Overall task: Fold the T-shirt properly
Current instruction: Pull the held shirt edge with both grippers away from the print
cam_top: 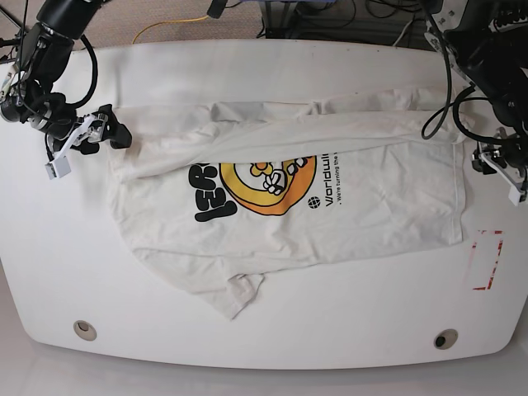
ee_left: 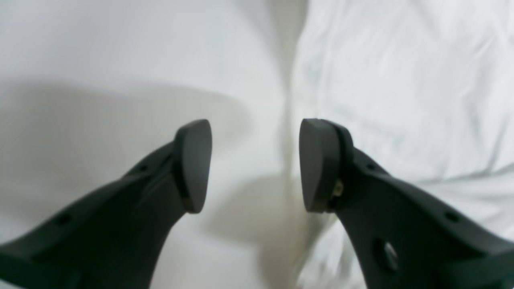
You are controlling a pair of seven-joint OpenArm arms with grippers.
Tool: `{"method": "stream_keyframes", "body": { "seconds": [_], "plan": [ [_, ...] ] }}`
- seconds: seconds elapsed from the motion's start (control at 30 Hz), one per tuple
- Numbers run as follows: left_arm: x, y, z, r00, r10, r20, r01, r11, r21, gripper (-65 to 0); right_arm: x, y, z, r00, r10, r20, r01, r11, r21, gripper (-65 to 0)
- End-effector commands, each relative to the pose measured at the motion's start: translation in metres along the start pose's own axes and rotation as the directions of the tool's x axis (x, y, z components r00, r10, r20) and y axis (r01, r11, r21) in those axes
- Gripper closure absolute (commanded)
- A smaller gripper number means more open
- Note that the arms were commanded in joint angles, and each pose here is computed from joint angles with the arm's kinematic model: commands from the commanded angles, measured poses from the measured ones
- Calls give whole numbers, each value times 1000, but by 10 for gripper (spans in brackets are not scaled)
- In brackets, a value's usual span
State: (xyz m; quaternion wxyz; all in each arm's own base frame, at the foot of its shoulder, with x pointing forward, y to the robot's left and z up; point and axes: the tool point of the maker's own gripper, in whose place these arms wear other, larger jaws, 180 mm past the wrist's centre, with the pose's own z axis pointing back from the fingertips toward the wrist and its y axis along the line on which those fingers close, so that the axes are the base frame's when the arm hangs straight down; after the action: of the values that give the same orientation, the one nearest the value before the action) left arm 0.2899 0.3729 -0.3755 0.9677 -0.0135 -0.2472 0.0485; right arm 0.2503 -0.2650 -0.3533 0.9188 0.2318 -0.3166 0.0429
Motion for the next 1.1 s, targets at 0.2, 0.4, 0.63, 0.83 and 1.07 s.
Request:
{"method": "stream_keyframes", "body": {
  "seconds": [0.2,0.4,0.63,0.83,1.07],
  "plan": [
    [12,-19,46,990,-115,85,107,990,91,-331,21,20,25,988,141,63,-139,990,-39,-575],
    [-15,-47,61,981,-168,93,159,982,98,-331,11,6,25,989,146,29,-142,983,-115,-575],
    [-52,-51,61,982,-183,51,177,979,96,-331,-19,-15,21,992,110,-55,-121,963,-240,-575],
    [-66,-50,61,974,-198,112,188,978,91,-329,-33,-24,17,990,97,-104,-125,943,-308,-575],
    [-65,-42,62,964,-231,133,211,966,149,-328,-34,-24,0,980,134,-148,-176,931,-320,-575]
  ]
}}
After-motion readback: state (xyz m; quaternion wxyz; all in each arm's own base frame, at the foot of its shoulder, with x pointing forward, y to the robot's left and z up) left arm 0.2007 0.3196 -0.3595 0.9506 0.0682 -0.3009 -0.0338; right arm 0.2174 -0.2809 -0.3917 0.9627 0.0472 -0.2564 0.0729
